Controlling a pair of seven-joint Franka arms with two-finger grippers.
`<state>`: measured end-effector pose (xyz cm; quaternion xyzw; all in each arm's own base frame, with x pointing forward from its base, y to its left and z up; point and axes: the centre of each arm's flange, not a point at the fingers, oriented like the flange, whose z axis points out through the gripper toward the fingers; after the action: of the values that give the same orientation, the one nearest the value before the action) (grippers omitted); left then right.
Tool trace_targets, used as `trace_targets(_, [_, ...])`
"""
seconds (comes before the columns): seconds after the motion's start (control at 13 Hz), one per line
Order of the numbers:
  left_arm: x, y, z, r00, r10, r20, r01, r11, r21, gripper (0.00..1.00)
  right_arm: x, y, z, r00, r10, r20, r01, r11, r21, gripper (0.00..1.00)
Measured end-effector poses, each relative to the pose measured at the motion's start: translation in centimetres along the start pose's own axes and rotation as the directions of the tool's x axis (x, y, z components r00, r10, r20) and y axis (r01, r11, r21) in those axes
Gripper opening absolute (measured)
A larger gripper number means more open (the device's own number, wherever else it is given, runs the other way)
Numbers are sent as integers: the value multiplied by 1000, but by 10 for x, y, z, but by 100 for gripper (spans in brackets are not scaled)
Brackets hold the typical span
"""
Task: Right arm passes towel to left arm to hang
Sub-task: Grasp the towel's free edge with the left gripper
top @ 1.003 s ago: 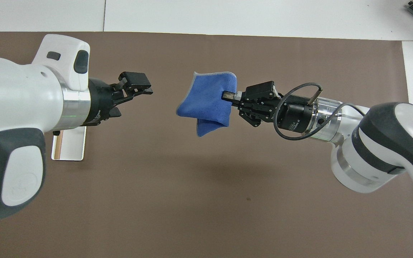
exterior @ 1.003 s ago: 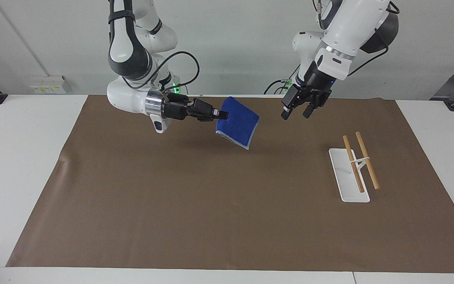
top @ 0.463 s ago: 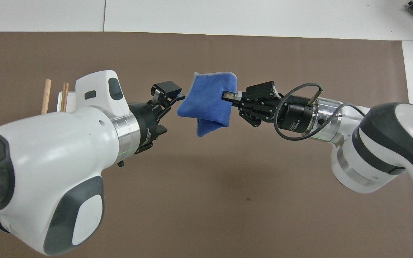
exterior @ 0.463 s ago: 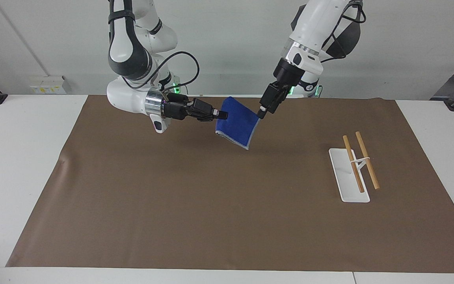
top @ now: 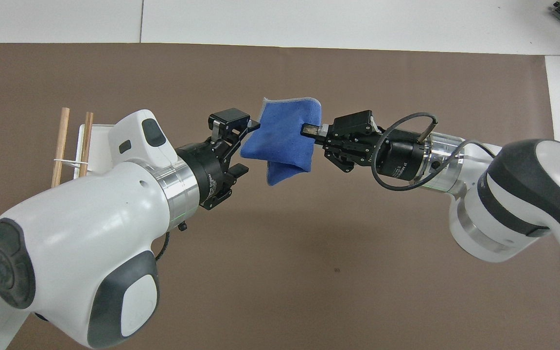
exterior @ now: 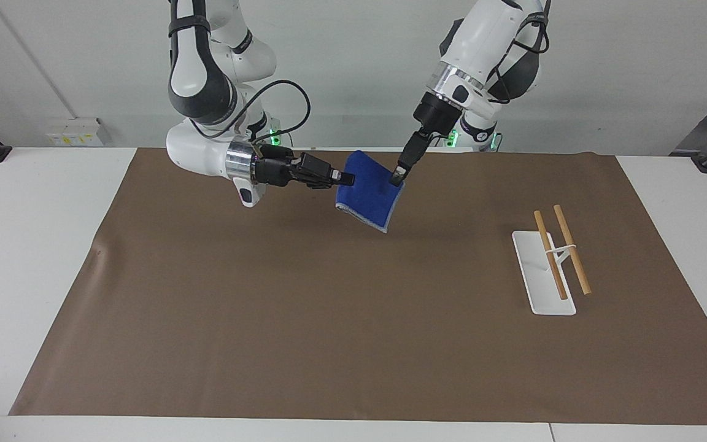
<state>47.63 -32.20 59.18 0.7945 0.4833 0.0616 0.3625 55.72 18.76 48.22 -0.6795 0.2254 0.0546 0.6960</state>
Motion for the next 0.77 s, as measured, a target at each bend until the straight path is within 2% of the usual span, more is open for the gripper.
trace_targets(0.08, [2,2,1,1000,-17,2,17,1000,-23,74,0,0,0,1000,0,0,0,1000,0,5])
trace_targets(0.15, [3,3,3,1000,-30,4,30,999,-40,70,0,0,0,1000,0,0,0,1000,0,5])
trace_targets(0.39, [1,0,17,999,-40,8,40,998,-43,70,0,0,0,1000,0,0,0,1000,0,5])
trace_targets(0.77, [-1,-7,30,998,-63,14,63,998,-11,75,0,0,0,1000,0,0,0,1000,0,5])
